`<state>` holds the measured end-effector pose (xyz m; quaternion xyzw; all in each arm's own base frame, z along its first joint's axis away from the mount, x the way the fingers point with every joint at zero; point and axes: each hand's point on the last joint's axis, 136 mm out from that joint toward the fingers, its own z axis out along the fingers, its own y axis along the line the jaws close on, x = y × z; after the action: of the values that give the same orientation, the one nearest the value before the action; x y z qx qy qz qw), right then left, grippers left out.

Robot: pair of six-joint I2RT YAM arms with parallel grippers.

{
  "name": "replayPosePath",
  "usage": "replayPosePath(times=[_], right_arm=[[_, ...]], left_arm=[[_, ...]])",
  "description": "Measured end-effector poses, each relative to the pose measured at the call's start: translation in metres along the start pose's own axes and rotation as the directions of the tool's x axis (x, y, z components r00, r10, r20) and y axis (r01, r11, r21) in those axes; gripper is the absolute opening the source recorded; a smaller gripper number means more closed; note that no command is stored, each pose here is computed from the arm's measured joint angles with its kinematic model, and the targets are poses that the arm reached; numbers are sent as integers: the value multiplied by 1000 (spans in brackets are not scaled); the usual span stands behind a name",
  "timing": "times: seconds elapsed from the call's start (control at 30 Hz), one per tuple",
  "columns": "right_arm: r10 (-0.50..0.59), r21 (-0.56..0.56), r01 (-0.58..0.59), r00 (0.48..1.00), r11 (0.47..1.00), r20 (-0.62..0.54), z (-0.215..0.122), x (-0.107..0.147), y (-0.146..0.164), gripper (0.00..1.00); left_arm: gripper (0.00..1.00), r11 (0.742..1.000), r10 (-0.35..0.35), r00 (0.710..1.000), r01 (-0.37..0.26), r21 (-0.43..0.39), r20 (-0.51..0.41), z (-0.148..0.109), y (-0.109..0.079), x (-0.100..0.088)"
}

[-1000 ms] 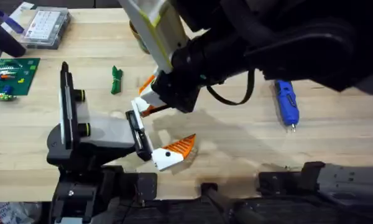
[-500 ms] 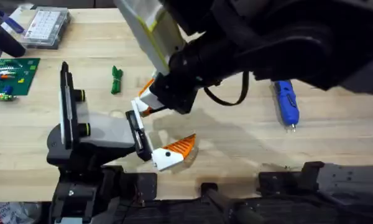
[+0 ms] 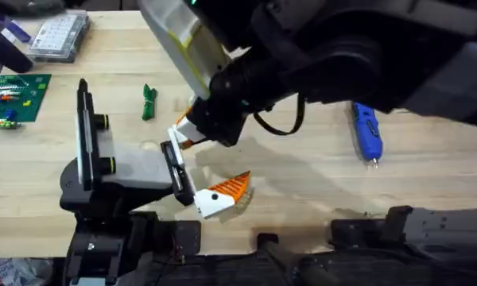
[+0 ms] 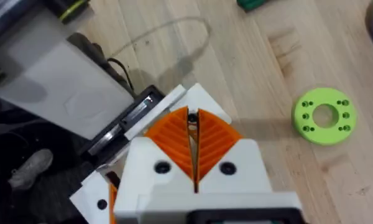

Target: Pick up the gripper from the table and insert it into the empty holder that is missing its gripper. Then pick up a screw, insert it into the mounting hole, and use the screwdriver to tighten it. Finally, clean up the table by picking up the vegetable and placing it into the bucket.

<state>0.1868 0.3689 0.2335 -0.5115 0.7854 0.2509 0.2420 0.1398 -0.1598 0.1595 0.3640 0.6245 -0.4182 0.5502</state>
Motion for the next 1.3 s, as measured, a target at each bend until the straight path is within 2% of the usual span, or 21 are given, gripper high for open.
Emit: replayPosePath(times=[0.2, 1.3], right_arm=[[3, -1, -3, 1000, 1000, -28, 11, 5, -2, 10], [5, -4, -6, 998, 1000, -64, 23, 14, -6, 10]], left_arm=[[988, 1000, 0, 1000, 0, 0, 0, 0, 0, 0], [988, 1000, -17, 1000, 17, -2, 0, 0, 0, 0]])
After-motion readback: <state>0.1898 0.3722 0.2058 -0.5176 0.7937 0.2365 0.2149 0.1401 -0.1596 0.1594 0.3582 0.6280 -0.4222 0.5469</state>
